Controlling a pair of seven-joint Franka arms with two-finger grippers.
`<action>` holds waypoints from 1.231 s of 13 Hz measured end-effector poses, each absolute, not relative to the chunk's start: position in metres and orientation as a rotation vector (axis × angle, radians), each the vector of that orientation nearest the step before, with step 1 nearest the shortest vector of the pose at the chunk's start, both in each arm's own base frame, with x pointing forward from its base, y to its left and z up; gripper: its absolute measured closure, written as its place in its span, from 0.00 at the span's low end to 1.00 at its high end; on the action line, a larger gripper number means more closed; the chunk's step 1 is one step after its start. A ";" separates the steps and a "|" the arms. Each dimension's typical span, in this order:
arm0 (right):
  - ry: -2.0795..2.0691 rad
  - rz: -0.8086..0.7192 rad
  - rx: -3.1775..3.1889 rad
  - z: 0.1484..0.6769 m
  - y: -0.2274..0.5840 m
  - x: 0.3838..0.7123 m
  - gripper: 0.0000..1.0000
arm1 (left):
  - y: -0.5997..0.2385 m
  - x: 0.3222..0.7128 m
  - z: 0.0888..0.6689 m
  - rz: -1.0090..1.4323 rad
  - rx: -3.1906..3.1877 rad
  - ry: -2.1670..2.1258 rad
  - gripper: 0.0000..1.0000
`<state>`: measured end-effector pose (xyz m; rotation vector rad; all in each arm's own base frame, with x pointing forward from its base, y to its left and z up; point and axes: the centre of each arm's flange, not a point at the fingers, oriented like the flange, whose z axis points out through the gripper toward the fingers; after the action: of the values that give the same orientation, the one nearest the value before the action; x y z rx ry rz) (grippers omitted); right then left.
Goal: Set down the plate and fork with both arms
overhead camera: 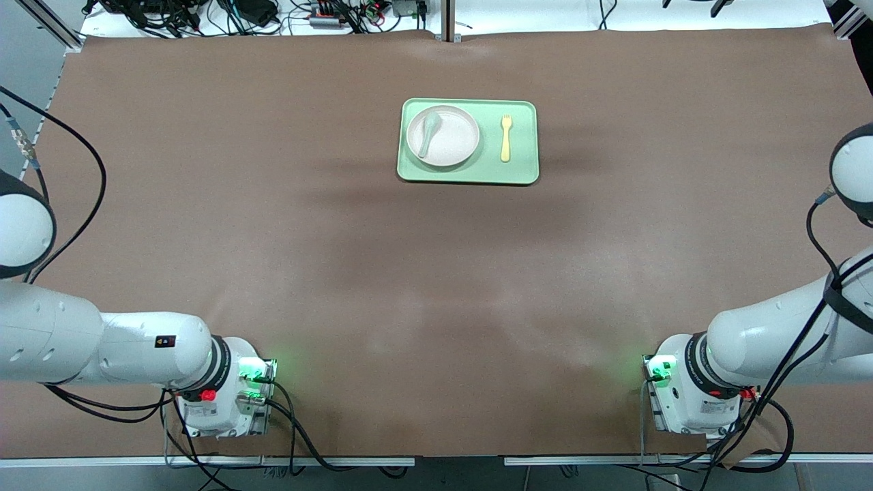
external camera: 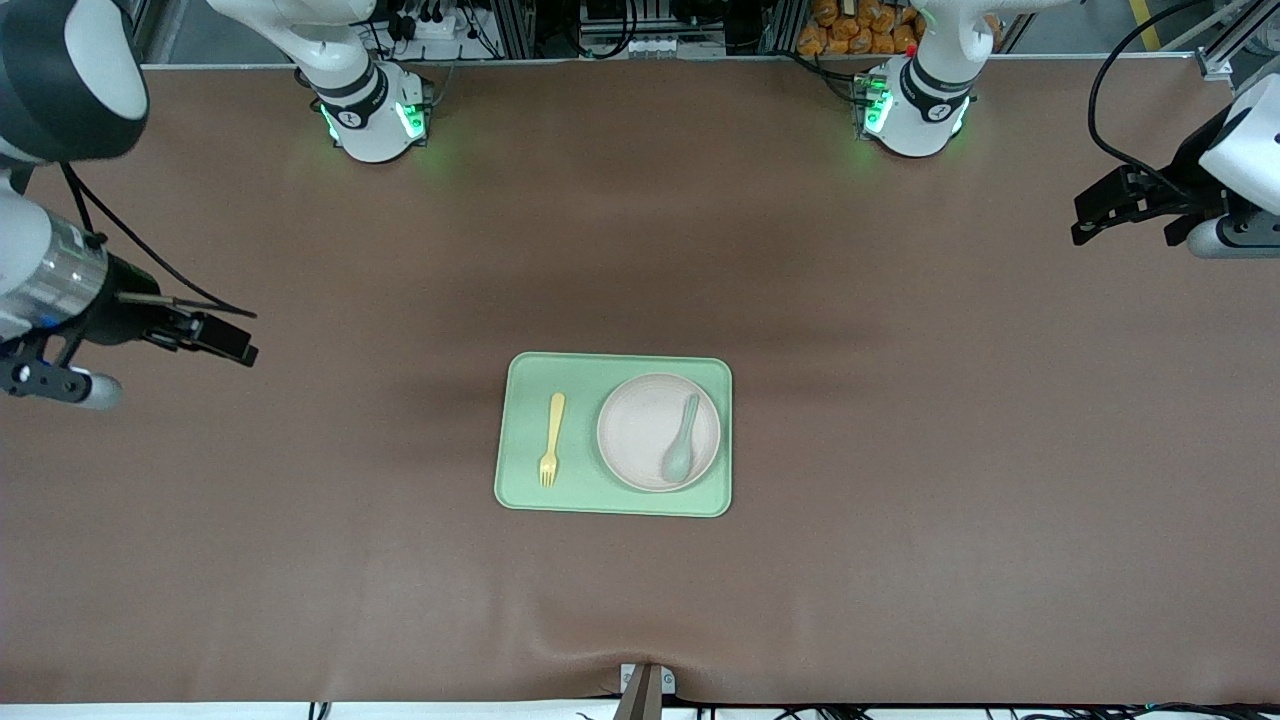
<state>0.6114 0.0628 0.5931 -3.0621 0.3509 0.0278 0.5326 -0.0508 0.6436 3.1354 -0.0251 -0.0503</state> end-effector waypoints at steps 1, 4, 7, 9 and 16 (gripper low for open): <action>0.343 0.024 -3.069 0.599 0.061 0.605 0.00 | -0.051 0.533 0.644 -0.050 3.135 -0.025 0.00; 0.317 0.006 -3.083 0.615 0.050 0.588 0.00 | -0.051 0.533 0.644 -0.050 3.135 -0.026 0.00; 0.286 -0.012 -3.093 0.630 0.034 0.567 0.00 | -0.051 0.533 0.644 -0.051 3.135 -0.026 0.00; 0.262 -0.033 -3.097 0.646 0.019 0.553 0.00 | -0.051 0.533 0.644 -0.051 3.135 -0.026 0.00; 0.229 -0.131 -3.091 0.648 0.020 0.560 0.00 | -0.055 0.532 0.644 -0.051 3.136 -0.038 0.00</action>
<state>0.5602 0.0197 0.6478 -3.0907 0.2293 -0.1310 0.5321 -0.0552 0.6435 3.1356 -0.0378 -0.0506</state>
